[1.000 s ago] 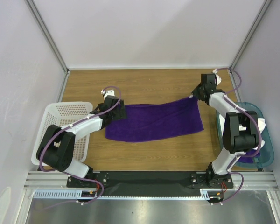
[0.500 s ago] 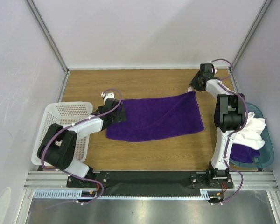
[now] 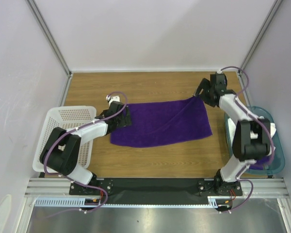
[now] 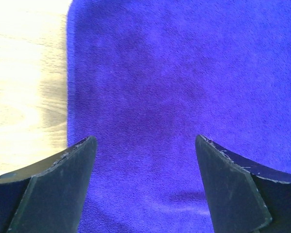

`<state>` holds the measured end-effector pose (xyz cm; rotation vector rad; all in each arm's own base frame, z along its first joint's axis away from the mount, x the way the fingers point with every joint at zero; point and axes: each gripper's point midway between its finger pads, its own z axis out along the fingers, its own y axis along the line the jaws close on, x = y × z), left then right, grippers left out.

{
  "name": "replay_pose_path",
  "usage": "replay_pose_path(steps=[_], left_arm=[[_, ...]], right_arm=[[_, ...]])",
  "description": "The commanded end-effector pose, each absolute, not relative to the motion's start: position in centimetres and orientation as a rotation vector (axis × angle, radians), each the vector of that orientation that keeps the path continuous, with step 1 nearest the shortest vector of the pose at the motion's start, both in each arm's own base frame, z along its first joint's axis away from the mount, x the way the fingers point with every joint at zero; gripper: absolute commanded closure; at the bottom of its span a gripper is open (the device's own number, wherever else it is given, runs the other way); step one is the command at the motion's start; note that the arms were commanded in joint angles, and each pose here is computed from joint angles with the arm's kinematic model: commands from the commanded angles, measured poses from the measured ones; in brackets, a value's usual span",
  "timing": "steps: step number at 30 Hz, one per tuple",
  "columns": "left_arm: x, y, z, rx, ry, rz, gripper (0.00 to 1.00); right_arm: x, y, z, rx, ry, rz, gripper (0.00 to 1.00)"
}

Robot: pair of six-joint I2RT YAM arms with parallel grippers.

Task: Fold and stack the towels
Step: Flatten out the crumpled towel

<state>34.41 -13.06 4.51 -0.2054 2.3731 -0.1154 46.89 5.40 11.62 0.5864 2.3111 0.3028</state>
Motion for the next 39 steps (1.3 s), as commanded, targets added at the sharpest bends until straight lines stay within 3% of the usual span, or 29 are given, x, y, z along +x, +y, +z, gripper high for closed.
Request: replay_pose_path(steps=[1,6,12,17,26,30,39], left_arm=[[35.0,-14.9,7.1,-0.199,2.322,-0.227,0.12],[32.3,-16.0,8.6,-0.185,2.319,-0.259,0.12],[28.4,-14.2,8.3,-0.345,2.329,-0.251,0.14],[25.3,-11.8,6.8,-0.496,2.332,-0.215,0.19],[23.9,-9.5,4.3,-0.598,2.338,-0.090,0.24],[24.0,-8.9,3.7,-0.532,2.339,-0.045,0.20],[25.9,-11.9,4.6,-0.303,2.215,-0.265,0.14]], right_arm=[[43.0,6.2,15.5,0.587,2.228,0.336,0.19],[35.7,5.7,12.1,0.710,2.254,0.316,0.18],[31.5,4.2,9.9,0.740,2.303,0.224,0.18],[30.2,3.3,8.3,0.749,2.350,0.157,0.19],[28.5,2.5,5.9,0.770,2.400,0.100,0.27],[28.1,2.3,5.9,0.777,2.393,0.099,0.27],[28.3,2.3,6.4,0.782,2.375,0.118,0.26]])
